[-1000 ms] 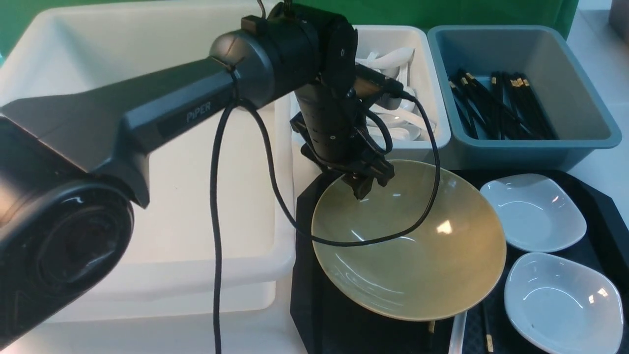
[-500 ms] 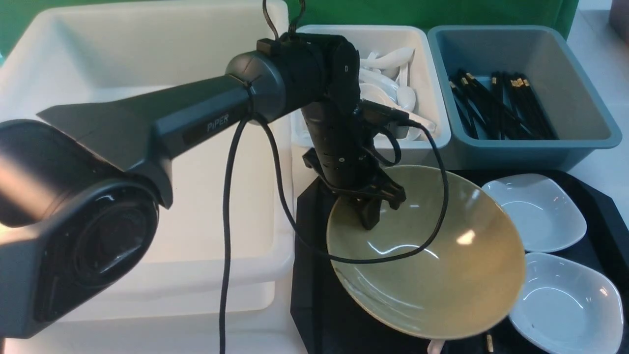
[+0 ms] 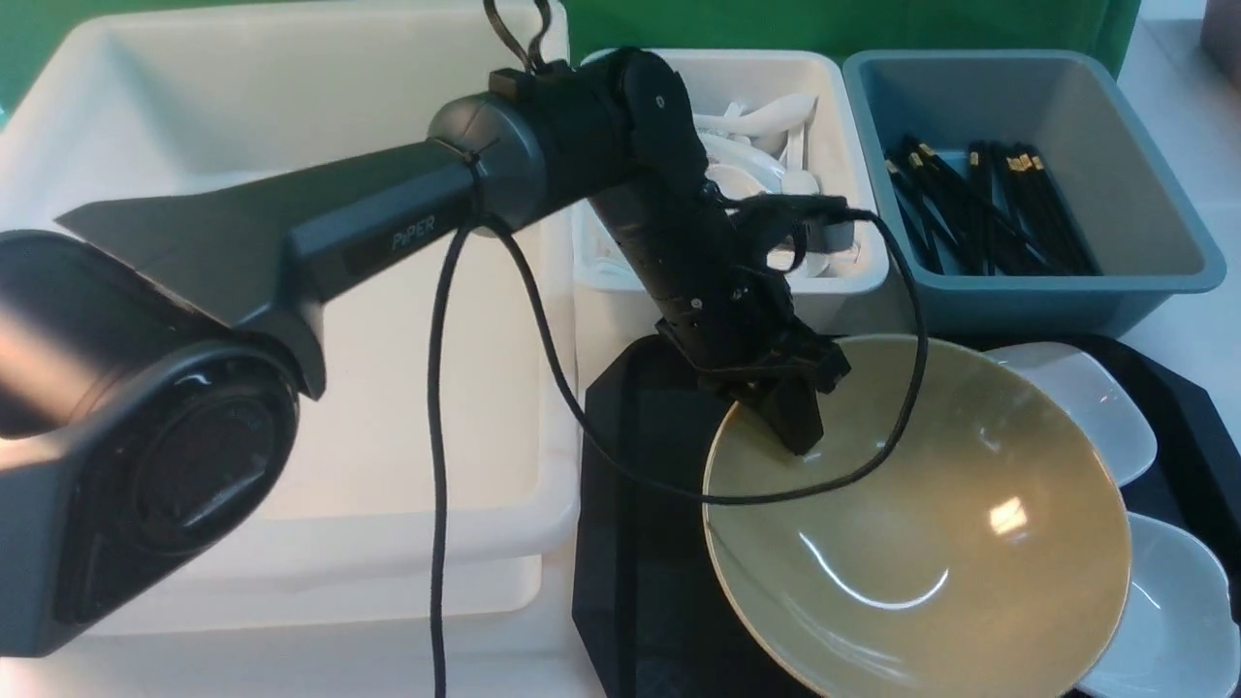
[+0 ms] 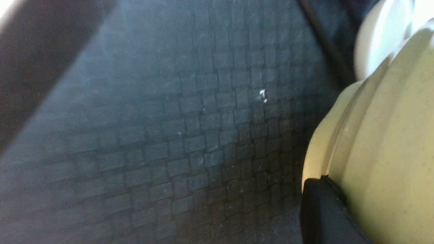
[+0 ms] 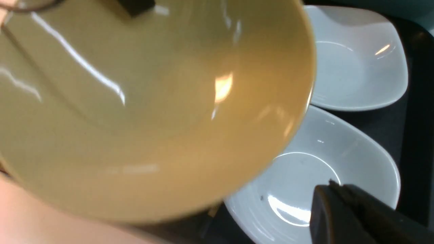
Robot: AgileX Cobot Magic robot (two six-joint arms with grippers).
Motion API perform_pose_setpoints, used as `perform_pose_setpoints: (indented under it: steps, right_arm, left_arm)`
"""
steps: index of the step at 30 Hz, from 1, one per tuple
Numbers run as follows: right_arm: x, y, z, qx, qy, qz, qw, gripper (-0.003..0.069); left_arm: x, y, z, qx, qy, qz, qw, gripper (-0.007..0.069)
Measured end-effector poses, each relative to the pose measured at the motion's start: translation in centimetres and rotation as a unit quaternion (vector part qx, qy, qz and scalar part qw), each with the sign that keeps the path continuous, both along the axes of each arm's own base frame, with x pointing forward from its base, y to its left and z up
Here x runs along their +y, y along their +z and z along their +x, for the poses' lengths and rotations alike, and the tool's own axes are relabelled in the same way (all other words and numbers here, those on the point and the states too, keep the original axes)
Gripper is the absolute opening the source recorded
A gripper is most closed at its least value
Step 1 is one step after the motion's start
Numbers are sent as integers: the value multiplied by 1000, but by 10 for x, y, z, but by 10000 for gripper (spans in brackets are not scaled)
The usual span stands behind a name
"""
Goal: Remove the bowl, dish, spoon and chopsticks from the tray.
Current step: Use the left arm to put the noodle bowl into the large storage box on the left
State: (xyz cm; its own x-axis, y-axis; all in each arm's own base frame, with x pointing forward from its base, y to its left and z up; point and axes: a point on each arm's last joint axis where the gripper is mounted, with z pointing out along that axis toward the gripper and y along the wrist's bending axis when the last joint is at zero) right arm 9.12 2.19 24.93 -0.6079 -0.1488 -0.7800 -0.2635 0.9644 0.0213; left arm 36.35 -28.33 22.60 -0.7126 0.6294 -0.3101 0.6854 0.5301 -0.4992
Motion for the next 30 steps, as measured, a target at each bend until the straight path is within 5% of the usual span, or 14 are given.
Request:
perform_pose_setpoints:
  steps: [10, 16, 17, 24, 30]
  right_arm:
    - [0, 0, 0, 0, 0, 0, 1000, 46]
    - [0, 0, 0, 0, 0, 0, 1000, 46]
    - [0, 0, 0, 0, 0, 0, 1000, 46]
    - [0, 1, 1, -6, -2, 0, 1000, 46]
    - [0, 1, 1, -7, -2, 1, 1000, 46]
  left_arm:
    - [73, 106, 10, -102, 53, -124, 986, 2]
    - [183, 176, 6, -192, 171, -118, 959, 2]
    - [222, 185, 5, -206, 231, -88, 947, 2]
    - [352, 150, -12, -145, 444, 93, 879, 2]
    - [385, 77, -26, -67, 490, 191, 848, 2]
